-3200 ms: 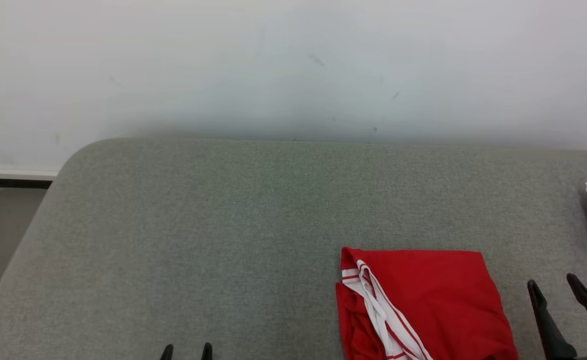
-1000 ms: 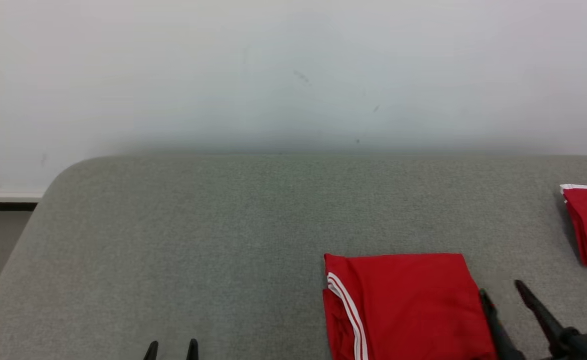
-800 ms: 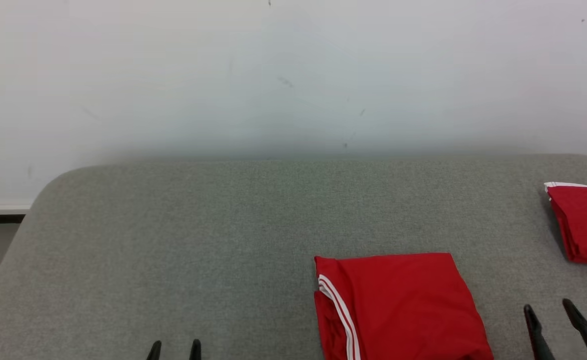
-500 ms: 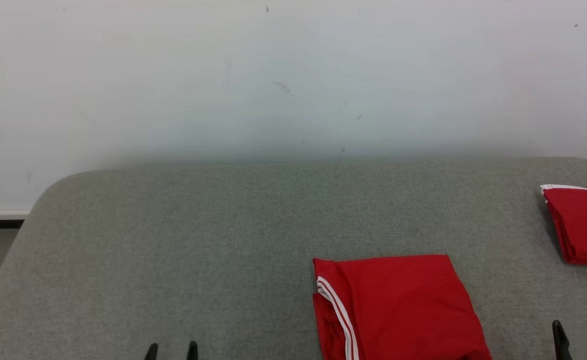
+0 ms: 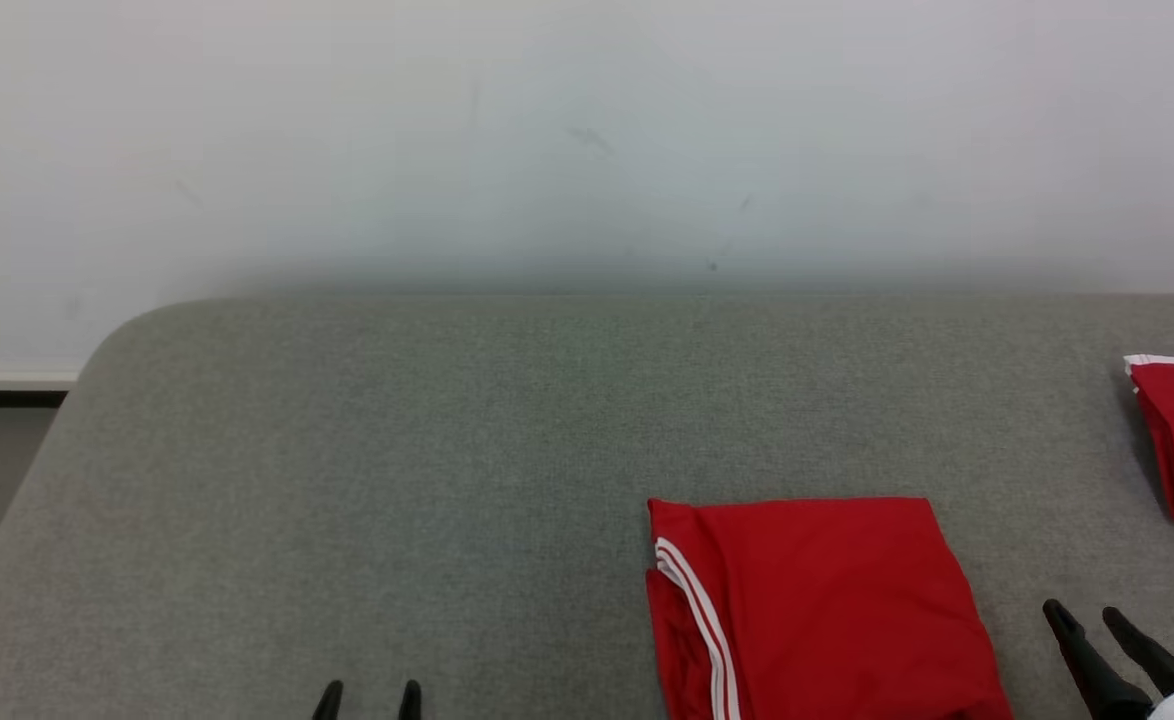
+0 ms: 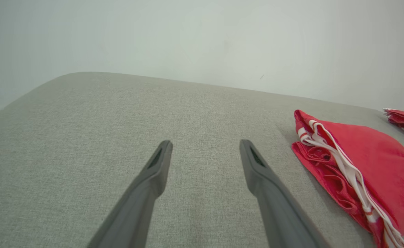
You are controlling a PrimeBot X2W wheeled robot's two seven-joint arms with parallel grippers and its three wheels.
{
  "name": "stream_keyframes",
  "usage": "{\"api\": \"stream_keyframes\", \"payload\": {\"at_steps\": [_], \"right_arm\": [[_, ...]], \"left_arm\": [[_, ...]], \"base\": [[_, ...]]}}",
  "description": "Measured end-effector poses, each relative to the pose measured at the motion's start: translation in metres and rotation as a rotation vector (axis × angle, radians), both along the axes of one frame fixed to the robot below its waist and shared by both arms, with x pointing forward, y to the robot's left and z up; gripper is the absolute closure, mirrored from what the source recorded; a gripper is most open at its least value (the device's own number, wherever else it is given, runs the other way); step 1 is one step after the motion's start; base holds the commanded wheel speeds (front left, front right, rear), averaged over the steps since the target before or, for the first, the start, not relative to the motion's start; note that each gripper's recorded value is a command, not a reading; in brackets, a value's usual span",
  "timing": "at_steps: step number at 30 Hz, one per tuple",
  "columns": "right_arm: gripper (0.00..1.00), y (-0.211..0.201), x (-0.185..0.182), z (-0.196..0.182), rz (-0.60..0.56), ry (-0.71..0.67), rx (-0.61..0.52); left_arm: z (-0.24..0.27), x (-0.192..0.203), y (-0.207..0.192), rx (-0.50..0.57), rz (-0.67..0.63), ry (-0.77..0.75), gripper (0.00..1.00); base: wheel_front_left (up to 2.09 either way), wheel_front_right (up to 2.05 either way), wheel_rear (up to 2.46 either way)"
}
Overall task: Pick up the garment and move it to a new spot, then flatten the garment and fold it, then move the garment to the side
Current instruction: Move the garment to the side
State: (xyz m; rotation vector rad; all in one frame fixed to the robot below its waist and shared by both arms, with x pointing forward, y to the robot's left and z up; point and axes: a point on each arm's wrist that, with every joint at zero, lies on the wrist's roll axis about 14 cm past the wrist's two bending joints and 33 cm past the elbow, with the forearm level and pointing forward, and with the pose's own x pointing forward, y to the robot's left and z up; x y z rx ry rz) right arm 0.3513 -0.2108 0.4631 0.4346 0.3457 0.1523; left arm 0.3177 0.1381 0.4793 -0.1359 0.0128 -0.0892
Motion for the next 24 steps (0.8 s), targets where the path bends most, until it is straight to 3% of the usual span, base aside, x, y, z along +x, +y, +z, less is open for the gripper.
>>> {"api": "stream_keyframes", "payload": {"at_steps": [9,17,24], "right_arm": [[0.0,0.009,0.017,-0.038,0.136,0.355,0.116],[0.0,0.038,0.032,-0.06,0.173,0.479,0.256],[0.0,0.066,0.037,-0.068,0.244,0.521,0.272]], "left_arm": [[-0.009,0.003,0.009,0.025,0.02,0.027,0.0],[-0.024,-0.008,0.032,0.062,0.087,0.079,0.0],[-0.027,-0.013,0.043,0.078,0.118,0.094,0.0]], "base": [[0.0,0.0,0.0],[0.0,0.0,0.0],[0.0,0.0,0.0]]}}
